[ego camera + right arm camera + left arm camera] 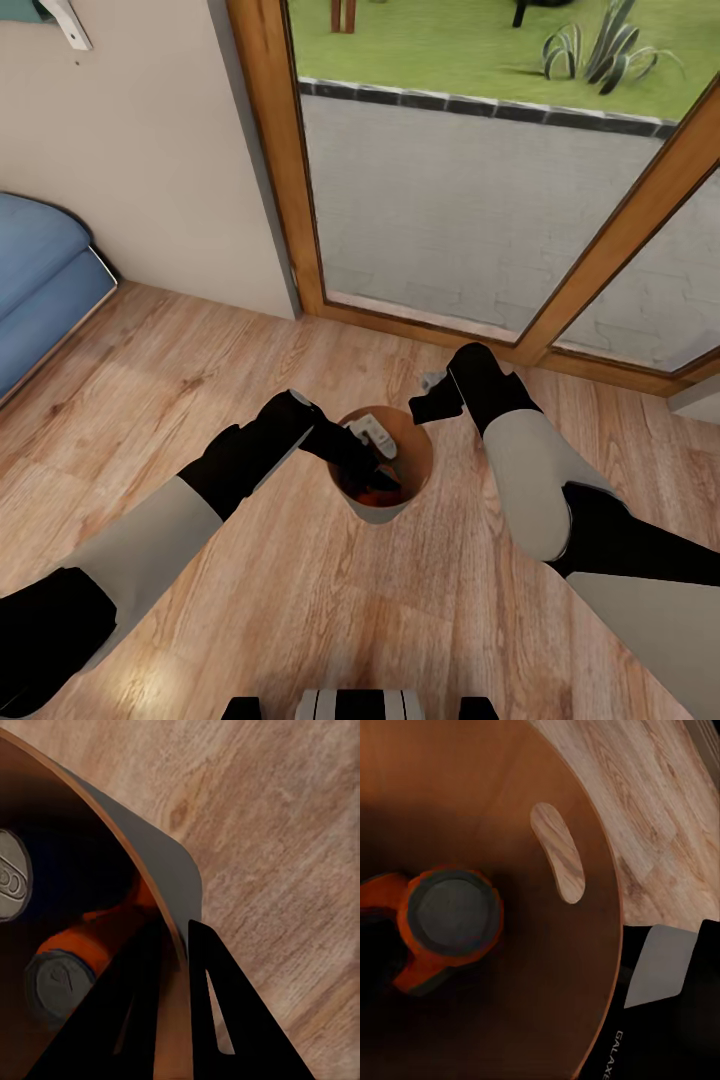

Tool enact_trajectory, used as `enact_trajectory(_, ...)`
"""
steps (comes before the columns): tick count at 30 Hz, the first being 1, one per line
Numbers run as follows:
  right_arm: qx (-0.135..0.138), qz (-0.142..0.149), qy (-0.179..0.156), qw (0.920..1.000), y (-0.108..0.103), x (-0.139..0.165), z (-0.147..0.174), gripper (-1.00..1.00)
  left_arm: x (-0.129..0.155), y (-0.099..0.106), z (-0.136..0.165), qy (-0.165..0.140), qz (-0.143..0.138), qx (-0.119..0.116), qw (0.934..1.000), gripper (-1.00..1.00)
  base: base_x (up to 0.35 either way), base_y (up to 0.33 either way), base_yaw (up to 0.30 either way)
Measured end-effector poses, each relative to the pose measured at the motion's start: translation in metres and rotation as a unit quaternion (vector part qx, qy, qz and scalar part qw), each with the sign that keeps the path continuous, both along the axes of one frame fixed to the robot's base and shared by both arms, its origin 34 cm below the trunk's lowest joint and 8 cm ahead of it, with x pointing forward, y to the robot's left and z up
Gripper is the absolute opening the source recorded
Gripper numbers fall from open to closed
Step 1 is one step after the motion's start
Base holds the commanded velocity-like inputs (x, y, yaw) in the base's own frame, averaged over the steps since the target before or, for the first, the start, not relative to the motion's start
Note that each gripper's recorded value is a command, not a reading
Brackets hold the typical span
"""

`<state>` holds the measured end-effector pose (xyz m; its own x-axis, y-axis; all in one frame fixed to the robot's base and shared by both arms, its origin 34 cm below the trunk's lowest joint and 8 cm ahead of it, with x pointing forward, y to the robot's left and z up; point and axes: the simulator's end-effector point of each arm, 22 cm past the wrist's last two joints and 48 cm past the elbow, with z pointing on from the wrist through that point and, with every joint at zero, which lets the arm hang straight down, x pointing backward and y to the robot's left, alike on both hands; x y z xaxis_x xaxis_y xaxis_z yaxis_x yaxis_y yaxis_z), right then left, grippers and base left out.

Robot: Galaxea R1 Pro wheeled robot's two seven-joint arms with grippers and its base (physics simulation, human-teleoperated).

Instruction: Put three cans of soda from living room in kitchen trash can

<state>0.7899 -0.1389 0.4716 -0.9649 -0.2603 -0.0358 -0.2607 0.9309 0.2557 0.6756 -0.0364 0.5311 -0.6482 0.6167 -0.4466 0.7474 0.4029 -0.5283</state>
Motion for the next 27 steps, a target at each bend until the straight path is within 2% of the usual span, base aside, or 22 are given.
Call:
enact_trajectory(5, 0.003, -0.002, 0.002, 1.0000, 0.001, -0.001, 0.000, -1.00, 0.002, -0.002, 0.009, -0.005, -0.002, -0.011, 0.9999, 1.00, 0.000, 0.000, 0.000)
enact_trajectory(7, 0.005, -0.003, 0.002, 1.0000, 0.002, -0.001, 0.000, -1.00, 0.005, -0.007, 0.019, -0.017, -0.005, -0.023, 0.9996, 1.00, 0.000, 0.000, 0.000)
enact_trajectory(8, 0.005, -0.003, 0.002, 1.0000, 0.002, -0.001, 0.000, -1.00, 0.004, -0.011, 0.032, -0.028, -0.011, -0.039, 0.9988, 1.00, 0.000, 0.000, 0.000)
enact_trajectory(10, 0.004, -0.003, 0.002, 1.0000, 0.002, -0.001, 0.000, -1.00, 0.001, -0.010, 0.039, -0.034, -0.016, -0.048, 0.9982, 1.00, 0.000, 0.000, 0.000)
enact_trajectory(12, 0.003, -0.002, 0.002, 1.0000, 0.001, -0.001, 0.000, -1.00, -0.006, -0.002, 0.046, -0.042, -0.020, -0.058, 0.9972, 1.00, 0.000, 0.000, 0.000)
enact_trajectory(14, 0.003, -0.002, 0.002, 1.0000, 0.001, -0.001, 0.000, -1.00, -0.005, 0.019, 0.054, -0.056, -0.007, -0.070, 0.9960, 1.00, 0.000, 0.000, 0.000)
enact_trajectory(16, 0.004, -0.003, 0.002, 1.0000, 0.001, -0.001, 0.000, -1.00, 0.004, 0.034, 0.059, -0.066, 0.017, -0.081, 0.9944, 1.00, 0.000, 0.000, 0.000)
enact_trajectory(17, 0.006, -0.005, 0.002, 1.0000, 0.001, -0.001, 0.000, -1.00, 0.013, 0.047, 0.063, -0.074, 0.042, -0.091, 0.9922, 1.00, 0.000, 0.000, 0.000)
enact_trajectory(18, 0.008, -0.010, 0.003, 0.9999, 0.001, -0.001, -0.001, -1.00, 0.024, 0.068, 0.066, -0.084, 0.079, -0.106, 0.9877, 1.00, 0.000, 0.000, 0.000)
enact_trajectory(19, 0.011, -0.013, 0.004, 0.9999, 0.001, -0.001, -0.001, -1.00, 0.028, 0.077, 0.066, -0.086, 0.093, -0.110, 0.9858, 1.00, 0.000, 0.000, 0.000)
enact_trajectory(20, 0.014, -0.016, 0.005, 0.9998, 0.002, -0.002, -0.001, -1.00, 0.036, 0.095, 0.066, -0.095, 0.118, -0.113, 0.9819, 1.00, 0.000, 0.000, 0.000)
enact_trajectory(22, 0.018, -0.020, 0.007, 0.9996, 0.003, -0.002, -0.001, -1.00, 0.045, 0.115, 0.065, -0.107, 0.144, -0.113, 0.9773, 1.00, 0.000, 0.000, 0.000)
enact_trajectory(23, 0.019, -0.026, 0.010, 0.9994, -0.001, -0.003, -0.001, -1.00, 0.052, 0.133, 0.063, -0.119, 0.167, -0.110, 0.9726, 1.00, 0.000, 0.000, 0.000)
enact_trajectory(25, 0.014, -0.040, 0.011, 0.9990, -0.019, -0.002, -0.004, -1.00, 0.071, 0.185, 0.051, -0.151, 0.240, -0.085, 0.9551, 1.00, 0.000, 0.000, 0.000)
enact_trajectory(27, 0.002, -0.043, 0.007, 0.9991, -0.033, -0.001, -0.007, -1.00, 0.079, 0.210, 0.044, -0.170, 0.275, -0.066, 0.9440, 1.00, 0.000, 0.000, 0.000)
